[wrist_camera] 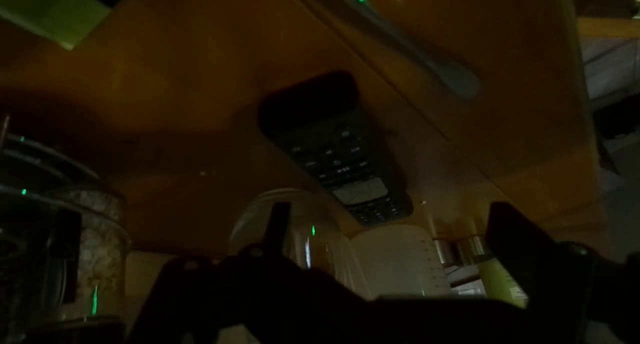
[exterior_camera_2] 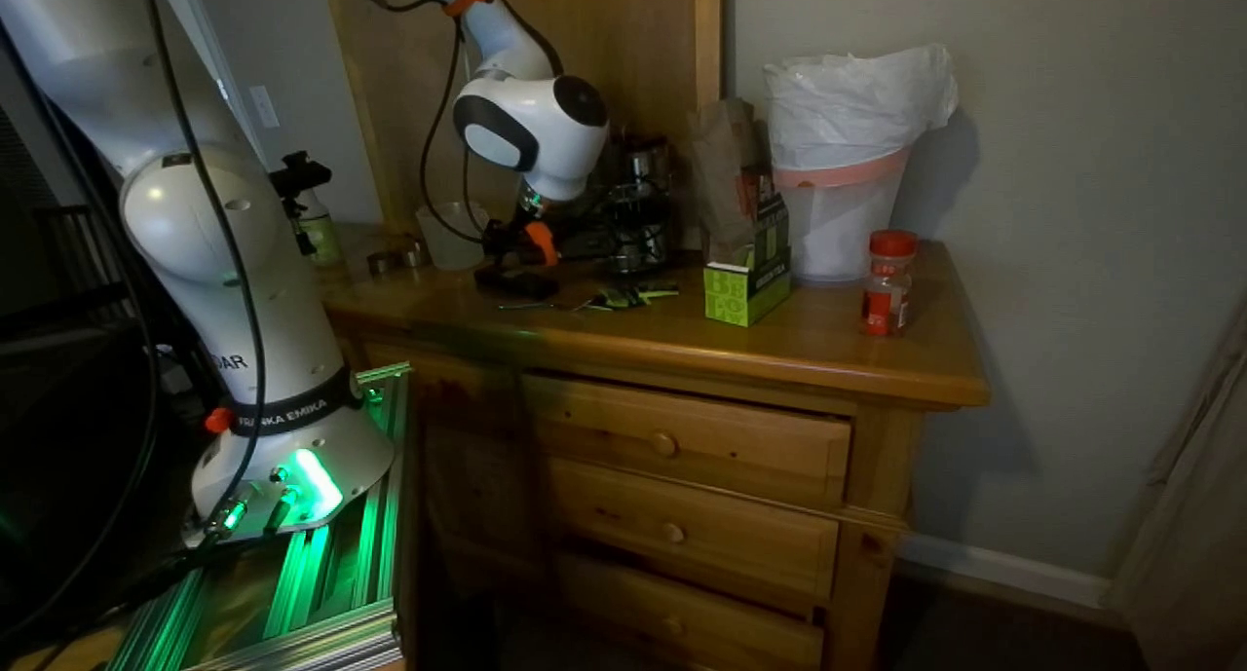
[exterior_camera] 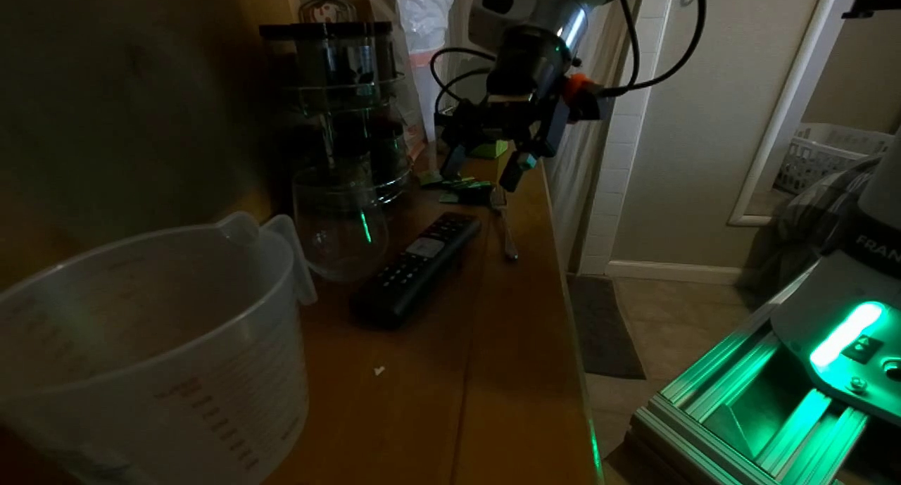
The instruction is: Put the remote control in the clear jug.
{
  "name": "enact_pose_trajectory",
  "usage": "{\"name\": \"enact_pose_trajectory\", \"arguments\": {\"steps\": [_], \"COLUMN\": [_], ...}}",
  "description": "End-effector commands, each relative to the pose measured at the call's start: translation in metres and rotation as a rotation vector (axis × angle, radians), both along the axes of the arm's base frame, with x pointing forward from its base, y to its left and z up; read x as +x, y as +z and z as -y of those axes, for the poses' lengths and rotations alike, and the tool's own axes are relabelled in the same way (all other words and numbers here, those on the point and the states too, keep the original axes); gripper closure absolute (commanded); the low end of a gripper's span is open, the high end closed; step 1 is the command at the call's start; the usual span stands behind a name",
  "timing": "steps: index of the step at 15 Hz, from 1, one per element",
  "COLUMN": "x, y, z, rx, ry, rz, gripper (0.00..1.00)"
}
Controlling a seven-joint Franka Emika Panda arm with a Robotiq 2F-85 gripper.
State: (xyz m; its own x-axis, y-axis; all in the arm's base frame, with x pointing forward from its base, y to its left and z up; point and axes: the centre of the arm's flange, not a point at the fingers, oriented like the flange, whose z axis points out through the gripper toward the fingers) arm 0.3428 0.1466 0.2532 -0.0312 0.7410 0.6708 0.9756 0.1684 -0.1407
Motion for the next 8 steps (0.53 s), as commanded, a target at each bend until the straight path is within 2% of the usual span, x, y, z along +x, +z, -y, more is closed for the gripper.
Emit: {"name": "enact_pose_trajectory", "arguments": {"steps": [1,3,5,6,8], "x": [0.0002,0.0032,0.0053,0.0043,0.0052], "y": [-0.0069,-0.0082,-0.0107,-0.0007,-0.0030], "z": [0.0014,0.0048,0.0089,0.0069,0.0104], "rx": [0.144,0.177,0.154,0.138,0.139], "ry": [0.056,0.075,0.076,0.075,0.079], "rz": [0.123,0.171,0.197,0.169,0.177], "gripper": [0.00,0.00,0.00,0.00,0.00]}}
